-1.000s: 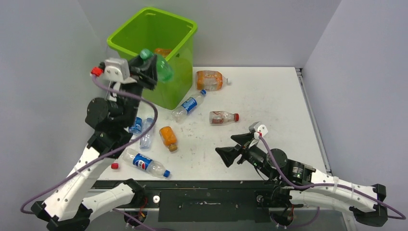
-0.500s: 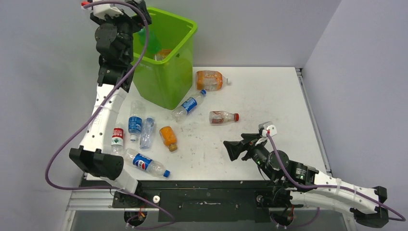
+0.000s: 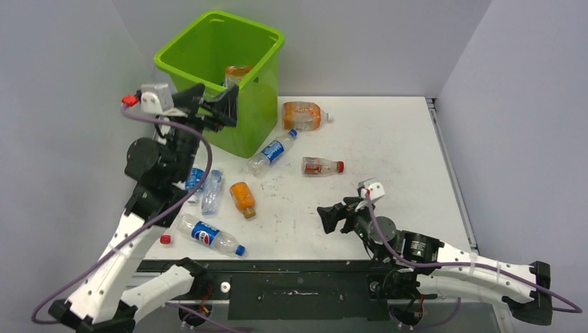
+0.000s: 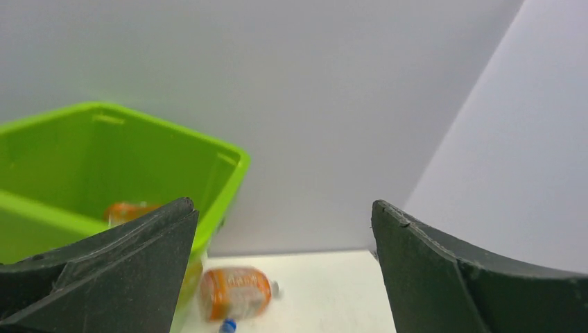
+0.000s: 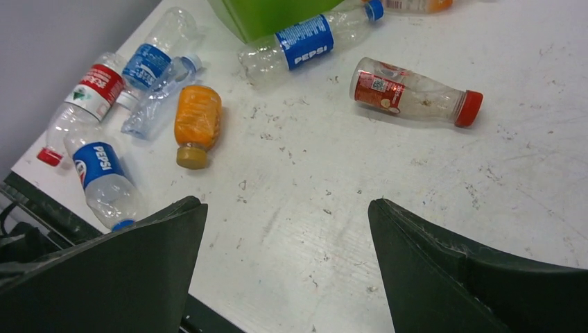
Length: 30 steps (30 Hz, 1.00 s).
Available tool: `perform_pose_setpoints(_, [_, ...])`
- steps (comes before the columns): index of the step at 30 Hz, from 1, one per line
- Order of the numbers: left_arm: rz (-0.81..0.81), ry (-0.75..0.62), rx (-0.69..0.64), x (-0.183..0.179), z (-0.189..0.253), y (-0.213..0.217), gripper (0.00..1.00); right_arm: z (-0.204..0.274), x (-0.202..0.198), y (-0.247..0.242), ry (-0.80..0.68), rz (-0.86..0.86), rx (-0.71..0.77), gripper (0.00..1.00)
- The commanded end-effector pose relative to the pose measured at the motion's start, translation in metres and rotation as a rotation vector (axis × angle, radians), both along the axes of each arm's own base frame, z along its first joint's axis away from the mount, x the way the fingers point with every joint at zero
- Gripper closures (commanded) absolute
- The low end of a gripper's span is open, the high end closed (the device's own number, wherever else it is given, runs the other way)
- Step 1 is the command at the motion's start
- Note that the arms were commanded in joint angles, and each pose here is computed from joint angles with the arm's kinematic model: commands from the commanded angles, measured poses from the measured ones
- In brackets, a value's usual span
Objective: Put the plastic bottles in the bin
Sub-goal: Place the plastic bottle in the trash bin, then pick up the plastic bottle at the center of the board.
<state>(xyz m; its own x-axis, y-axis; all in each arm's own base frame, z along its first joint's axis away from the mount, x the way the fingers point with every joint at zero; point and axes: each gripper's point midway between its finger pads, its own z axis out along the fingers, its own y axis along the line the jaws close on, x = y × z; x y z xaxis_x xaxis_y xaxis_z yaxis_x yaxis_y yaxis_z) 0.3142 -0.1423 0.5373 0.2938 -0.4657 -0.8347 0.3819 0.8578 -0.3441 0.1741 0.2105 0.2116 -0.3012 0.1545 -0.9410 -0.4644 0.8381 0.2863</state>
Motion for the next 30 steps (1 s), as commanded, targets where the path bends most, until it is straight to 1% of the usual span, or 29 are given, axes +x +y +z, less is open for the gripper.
perform_pose_setpoints(1, [-0.085,0.272,0.081,-0.018,-0.109,-0.01,0.04,-0.001,0.004,0.025,0.023,0.034,-0.016,0.1])
perform_pose_setpoints(3, [-0.078,0.44,0.137,-0.027,-0.165,-0.004,0.04,-0.008,0.011,0.033,0.04,0.019,-0.051,0.1])
perform_pose_setpoints(6, [-0.061,0.577,0.266,-0.046,-0.224,0.01,0.04,-0.027,0.034,0.044,0.116,-0.01,-0.087,0.1])
perform_pose_setpoints(7, [-0.04,0.599,0.282,-0.052,-0.236,0.018,0.04,-0.032,0.047,0.045,0.157,-0.016,-0.062,0.1])
perform_pose_setpoints(9, [-0.017,0.589,0.28,-0.064,-0.248,0.03,0.04,-0.041,0.055,0.06,0.21,0.047,-0.004,0.1])
perform_pose_setpoints(11, [-0.026,0.546,0.259,-0.075,-0.256,0.035,0.04,-0.043,0.061,0.08,0.21,0.108,0.04,0.1])
perform_pose_setpoints(12, [-0.031,0.539,0.254,-0.079,-0.268,0.036,0.04,-0.048,0.06,0.092,0.222,0.15,0.037,0.1])
perform_pose_setpoints(15, [-0.029,0.475,0.171,-0.089,-0.275,0.043,0.04,-0.063,0.06,0.131,0.26,0.24,0.015,0.1])
perform_pose_setpoints(18, [-0.008,0.411,0.108,-0.096,-0.265,0.053,0.04,-0.072,0.064,0.164,0.261,0.27,-0.02,0.1])
perform_pose_setpoints(23, [0.108,0.413,0.065,-0.099,-0.261,0.078,0.04,-0.079,0.085,0.201,0.251,0.275,-0.046,0.1])
perform_pose_setpoints(26, [0.135,0.397,0.041,-0.102,-0.258,0.086,0.04,-0.08,0.102,0.225,0.257,0.298,-0.081,0.1])
perform_pose_setpoints(30, [0.133,0.394,0.021,-0.102,-0.259,0.085,0.02,-0.1,0.113,0.253,0.342,0.356,-0.209,0.1])
